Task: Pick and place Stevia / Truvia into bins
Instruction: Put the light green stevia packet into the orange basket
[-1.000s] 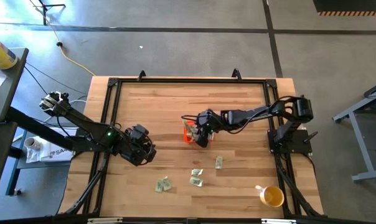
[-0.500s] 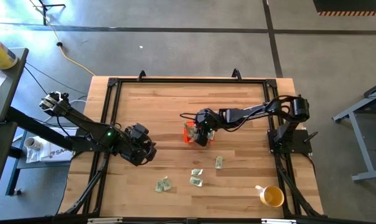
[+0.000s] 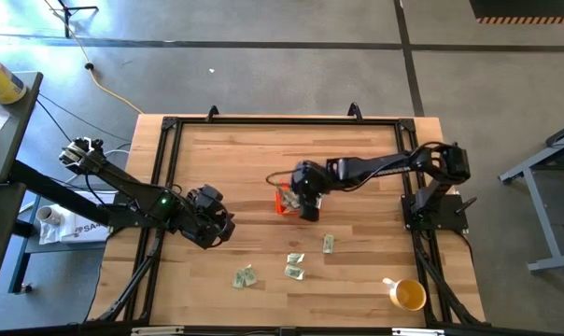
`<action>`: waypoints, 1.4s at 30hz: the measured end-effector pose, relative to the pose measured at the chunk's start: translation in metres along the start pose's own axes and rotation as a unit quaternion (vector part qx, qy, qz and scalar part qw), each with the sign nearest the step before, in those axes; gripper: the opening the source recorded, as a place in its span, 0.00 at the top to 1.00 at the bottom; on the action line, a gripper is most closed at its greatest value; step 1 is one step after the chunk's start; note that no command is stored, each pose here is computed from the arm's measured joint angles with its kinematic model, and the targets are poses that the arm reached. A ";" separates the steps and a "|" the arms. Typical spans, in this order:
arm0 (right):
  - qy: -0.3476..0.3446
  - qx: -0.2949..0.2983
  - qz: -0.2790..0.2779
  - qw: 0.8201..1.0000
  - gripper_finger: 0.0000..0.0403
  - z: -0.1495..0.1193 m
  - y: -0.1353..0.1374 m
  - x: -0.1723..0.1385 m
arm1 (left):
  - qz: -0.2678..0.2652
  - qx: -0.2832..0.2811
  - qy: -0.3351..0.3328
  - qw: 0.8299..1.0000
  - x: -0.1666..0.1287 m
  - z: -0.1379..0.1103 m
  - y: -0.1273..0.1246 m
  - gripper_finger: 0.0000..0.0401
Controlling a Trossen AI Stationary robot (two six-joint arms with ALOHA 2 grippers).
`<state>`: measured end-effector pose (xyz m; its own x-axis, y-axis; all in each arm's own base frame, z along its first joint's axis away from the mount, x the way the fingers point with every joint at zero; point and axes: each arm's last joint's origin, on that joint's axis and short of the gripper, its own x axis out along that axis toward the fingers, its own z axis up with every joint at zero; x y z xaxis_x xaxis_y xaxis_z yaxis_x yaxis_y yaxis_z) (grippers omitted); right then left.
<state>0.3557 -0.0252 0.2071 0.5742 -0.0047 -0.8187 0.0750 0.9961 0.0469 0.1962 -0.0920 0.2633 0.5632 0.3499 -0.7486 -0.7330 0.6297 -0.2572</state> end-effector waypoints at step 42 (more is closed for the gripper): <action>0.047 -0.103 0.132 0.985 0.49 -0.139 0.119 -0.012 | -0.019 -0.013 0.006 1.000 0.000 0.000 -0.004 0.42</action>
<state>0.2446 0.1061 0.1425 0.4719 0.2563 -0.8436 -0.2404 0.9580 0.1565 0.1990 -0.0943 0.2645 0.5861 0.3169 -0.7457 -0.7207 0.6245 -0.3011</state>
